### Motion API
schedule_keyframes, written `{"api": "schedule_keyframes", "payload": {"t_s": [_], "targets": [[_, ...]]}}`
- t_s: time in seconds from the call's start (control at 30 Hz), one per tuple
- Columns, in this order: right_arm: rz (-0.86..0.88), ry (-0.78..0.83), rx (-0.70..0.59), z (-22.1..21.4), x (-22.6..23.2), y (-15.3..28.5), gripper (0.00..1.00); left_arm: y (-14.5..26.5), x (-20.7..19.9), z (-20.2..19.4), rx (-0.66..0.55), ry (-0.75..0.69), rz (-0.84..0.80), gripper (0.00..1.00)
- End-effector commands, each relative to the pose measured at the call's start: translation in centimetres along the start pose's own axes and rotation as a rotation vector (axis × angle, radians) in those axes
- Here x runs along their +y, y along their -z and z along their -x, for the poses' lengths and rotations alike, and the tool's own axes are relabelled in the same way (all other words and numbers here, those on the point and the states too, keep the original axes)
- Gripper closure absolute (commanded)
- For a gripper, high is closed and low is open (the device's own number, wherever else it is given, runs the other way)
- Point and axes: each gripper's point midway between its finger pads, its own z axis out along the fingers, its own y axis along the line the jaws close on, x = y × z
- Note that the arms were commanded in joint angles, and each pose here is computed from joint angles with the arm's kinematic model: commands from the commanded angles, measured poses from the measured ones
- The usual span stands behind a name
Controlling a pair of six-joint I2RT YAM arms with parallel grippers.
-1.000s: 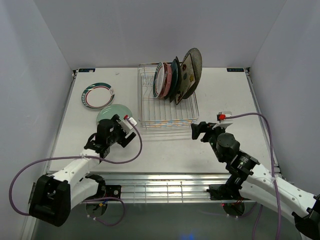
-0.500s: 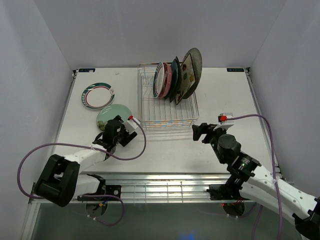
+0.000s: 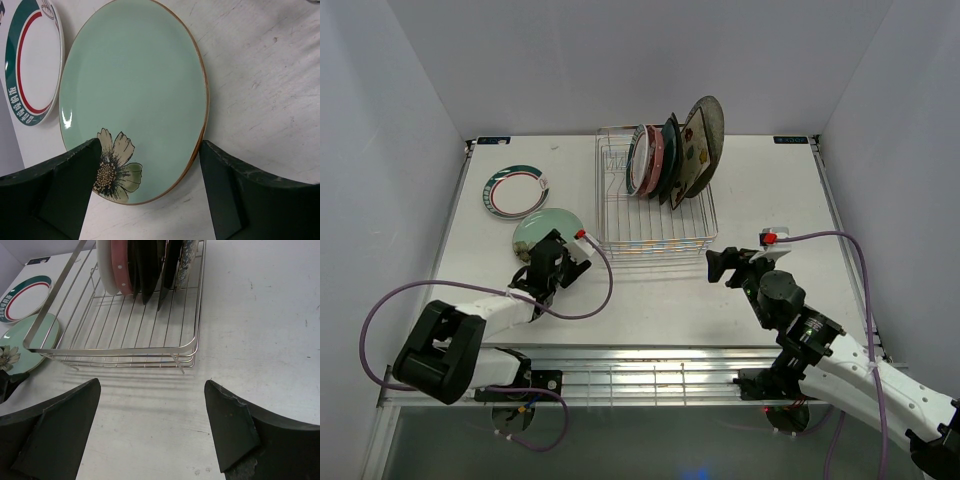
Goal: Load the plates into the dish rack
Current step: Pick up the plate from the corner of the board.
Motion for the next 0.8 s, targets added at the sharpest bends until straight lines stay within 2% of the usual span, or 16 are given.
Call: {"api": "schedule_keyframes", "payload": {"t_s": [0.0,0.17,0.27,0.4,0.6,0.63,0.7,0.77], "targets": [[-0.01,-0.023,-0.028,0.4,-0.2,0.1,0.1,0.0,0.1,-0.1,-0.009,-0.019,0.012,0.12],[0.001,-0.027,-0.03,0.5,-0.1,0.2,0.1,-0.4,-0.8,-0.9,0.014,-0.041,-0.016,0.21],[0.002,-0.028,-0.033,0.4,-0.2,0.3,0.1,-0.5,-1.0,-1.1,0.023,-0.047,-0.023,0.24],[0.007,-0.033,-0.041,0.6,-0.2,0.4,0.1,-0.8,-1.4,-1.5,0.043,-0.05,-0.034,0.36],[0.025,-0.042,-0.049,0.9,0.0,0.6,0.1,-0.9,-2.2,-1.9,0.053,-0.069,-0.057,0.48],[0.027,-0.043,-0.05,0.9,0.0,0.7,0.1,-1.1,-2.3,-1.9,0.056,-0.071,-0.063,0.53],[0.033,-0.047,-0.054,1.0,0.1,0.8,0.1,-1.1,-2.5,-2.2,0.066,-0.076,-0.067,0.57],[0.038,-0.049,-0.054,0.9,0.2,0.8,0.1,-1.2,-2.6,-2.3,0.073,-0.083,-0.07,0.68]]}}
